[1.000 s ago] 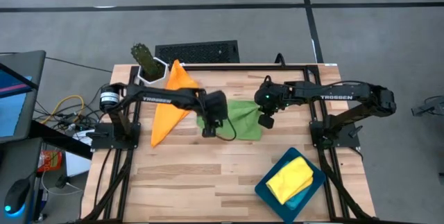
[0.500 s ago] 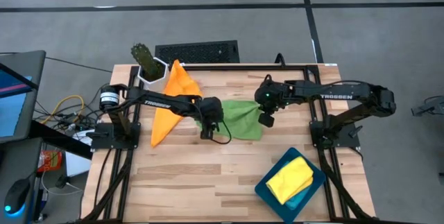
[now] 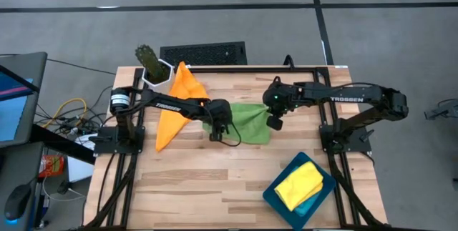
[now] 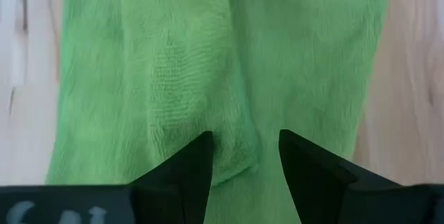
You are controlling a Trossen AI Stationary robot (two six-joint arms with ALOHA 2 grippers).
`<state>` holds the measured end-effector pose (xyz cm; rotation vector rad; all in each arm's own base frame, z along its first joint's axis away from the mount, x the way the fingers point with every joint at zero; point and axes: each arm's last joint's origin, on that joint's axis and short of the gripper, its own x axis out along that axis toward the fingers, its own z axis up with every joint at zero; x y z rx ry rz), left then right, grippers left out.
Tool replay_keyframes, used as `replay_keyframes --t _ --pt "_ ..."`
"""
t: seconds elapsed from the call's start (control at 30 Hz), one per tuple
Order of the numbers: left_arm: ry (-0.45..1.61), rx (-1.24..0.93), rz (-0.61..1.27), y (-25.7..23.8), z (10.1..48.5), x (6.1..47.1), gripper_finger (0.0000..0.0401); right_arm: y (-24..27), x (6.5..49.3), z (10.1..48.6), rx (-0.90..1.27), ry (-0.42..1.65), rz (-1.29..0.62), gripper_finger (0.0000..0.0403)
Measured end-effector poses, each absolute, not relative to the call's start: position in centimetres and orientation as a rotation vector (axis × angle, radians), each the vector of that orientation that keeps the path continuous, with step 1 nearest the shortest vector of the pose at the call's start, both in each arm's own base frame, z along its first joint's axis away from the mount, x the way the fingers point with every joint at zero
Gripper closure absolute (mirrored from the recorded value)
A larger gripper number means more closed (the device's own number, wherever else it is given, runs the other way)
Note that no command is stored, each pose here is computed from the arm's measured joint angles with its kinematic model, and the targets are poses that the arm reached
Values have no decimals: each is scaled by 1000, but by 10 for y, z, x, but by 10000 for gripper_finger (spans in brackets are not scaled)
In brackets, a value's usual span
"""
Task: Fold microfiber towels
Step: Fold the green microfiber towel
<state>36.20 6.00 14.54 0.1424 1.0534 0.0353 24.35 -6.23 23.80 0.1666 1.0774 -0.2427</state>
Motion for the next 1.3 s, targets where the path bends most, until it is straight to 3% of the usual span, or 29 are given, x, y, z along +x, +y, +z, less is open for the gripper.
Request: replay_keyframes --t 0.3,0.5,0.67,0.9,1.3 --pt "1070 173 115 67 143 361 250 -62 243 238 162 1078 -241 390" --pt "1069 159 120 68 143 361 327 -62 243 238 162 1078 -241 373" --pt "1057 115 152 68 148 361 393 -62 243 238 161 1079 -240 388" --pt "1121 91 155 69 171 368 399 -62 243 238 161 1079 -241 376" --pt "1129 26 168 82 271 376 400 -63 244 238 162 1073 -247 387"
